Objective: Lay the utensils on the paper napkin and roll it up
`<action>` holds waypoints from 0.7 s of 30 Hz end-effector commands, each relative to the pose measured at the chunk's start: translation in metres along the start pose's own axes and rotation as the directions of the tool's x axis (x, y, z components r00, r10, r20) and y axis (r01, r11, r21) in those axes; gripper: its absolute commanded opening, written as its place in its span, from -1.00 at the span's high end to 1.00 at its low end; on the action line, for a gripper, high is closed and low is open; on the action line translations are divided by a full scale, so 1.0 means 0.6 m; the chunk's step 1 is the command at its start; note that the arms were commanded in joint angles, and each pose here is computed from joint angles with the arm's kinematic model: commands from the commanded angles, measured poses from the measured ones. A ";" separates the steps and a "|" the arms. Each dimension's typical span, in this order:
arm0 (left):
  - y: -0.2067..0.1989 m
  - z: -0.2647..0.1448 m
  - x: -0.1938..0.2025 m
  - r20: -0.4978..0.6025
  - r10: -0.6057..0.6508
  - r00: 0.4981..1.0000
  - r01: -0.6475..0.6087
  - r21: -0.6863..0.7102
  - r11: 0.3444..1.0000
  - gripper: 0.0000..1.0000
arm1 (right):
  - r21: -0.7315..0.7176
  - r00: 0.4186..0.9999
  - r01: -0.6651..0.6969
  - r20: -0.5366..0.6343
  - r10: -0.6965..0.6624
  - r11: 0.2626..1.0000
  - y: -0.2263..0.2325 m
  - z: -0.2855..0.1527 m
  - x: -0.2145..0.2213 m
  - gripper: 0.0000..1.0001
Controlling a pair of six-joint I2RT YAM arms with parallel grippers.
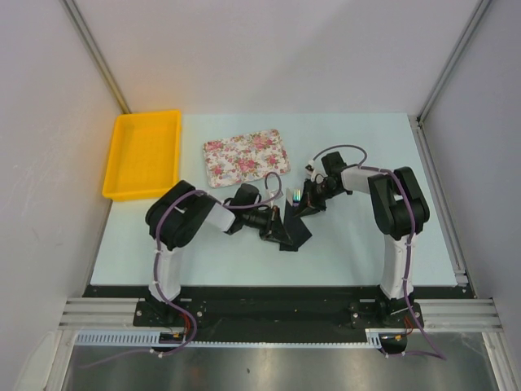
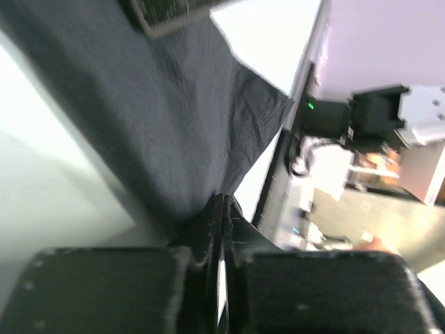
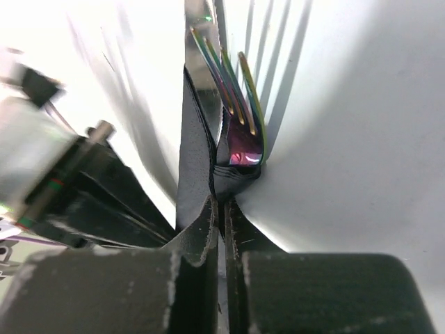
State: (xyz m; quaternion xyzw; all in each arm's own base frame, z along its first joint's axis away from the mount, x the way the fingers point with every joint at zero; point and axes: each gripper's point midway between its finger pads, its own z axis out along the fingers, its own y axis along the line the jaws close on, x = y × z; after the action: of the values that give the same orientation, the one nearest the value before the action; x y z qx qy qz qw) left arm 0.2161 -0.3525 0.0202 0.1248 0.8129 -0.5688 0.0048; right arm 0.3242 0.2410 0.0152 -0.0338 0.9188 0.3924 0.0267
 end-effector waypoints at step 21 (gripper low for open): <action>-0.254 -0.418 -0.199 0.151 0.899 0.411 -0.554 -0.742 0.378 -0.99 | -0.120 0.882 0.417 0.293 -0.369 0.901 0.184 -0.157 -0.068 1.00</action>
State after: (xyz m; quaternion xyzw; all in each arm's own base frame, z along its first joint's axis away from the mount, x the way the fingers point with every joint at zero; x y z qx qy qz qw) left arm 0.3265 -0.2239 0.2273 0.2909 0.7757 -0.3268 0.4549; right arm 0.3468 0.2410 0.0978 -0.0991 0.8829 0.4351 0.1465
